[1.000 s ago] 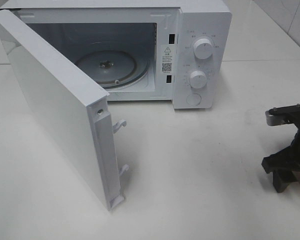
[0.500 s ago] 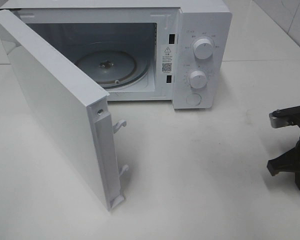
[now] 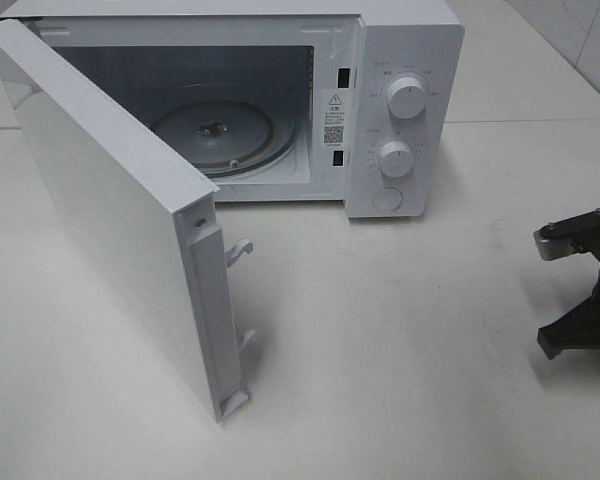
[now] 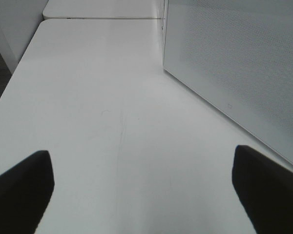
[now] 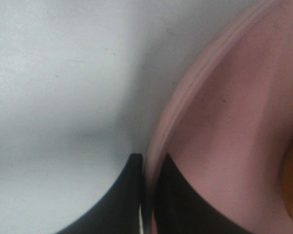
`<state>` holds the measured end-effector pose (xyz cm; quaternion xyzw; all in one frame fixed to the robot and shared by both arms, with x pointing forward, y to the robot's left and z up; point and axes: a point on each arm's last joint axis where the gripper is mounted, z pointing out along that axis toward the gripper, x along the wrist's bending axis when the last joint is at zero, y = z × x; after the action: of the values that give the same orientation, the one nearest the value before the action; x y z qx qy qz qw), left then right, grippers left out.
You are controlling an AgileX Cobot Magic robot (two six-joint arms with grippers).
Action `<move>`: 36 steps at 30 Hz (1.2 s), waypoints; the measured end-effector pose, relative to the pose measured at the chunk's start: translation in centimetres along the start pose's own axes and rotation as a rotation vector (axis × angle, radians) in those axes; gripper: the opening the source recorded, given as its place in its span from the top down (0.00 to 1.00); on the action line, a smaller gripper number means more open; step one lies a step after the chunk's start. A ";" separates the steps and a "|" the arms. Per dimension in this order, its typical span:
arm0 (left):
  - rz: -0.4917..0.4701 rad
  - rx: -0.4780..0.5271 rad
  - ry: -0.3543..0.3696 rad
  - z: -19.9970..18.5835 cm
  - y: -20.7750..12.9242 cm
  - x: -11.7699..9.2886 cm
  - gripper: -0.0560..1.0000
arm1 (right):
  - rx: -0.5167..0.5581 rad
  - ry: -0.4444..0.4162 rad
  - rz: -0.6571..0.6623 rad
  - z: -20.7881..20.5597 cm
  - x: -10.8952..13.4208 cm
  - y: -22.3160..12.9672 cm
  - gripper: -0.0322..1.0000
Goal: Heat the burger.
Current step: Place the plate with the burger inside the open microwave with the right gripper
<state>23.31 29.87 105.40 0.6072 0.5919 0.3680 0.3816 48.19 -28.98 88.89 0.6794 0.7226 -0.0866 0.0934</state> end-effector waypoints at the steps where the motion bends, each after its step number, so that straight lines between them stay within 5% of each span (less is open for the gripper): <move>1: 0.000 0.000 0.000 0.0 0.0 0.0 0.09 | 0.000 0.000 0.000 0.0 0.0 0.0 0.92; 13: 0.000 0.000 0.000 0.0 0.0 0.0 0.09 | 0.013 -0.164 -0.059 -1.2 3.1 -1.0 0.94; 36: 0.000 0.000 0.000 0.0 0.0 0.0 0.09 | -0.064 -0.214 -0.072 -5.5 3.0 -4.1 0.94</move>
<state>23.31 29.87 105.40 0.6072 0.5919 0.3680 0.3816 43.83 -24.92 93.42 0.6368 0.7347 -0.1387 0.1885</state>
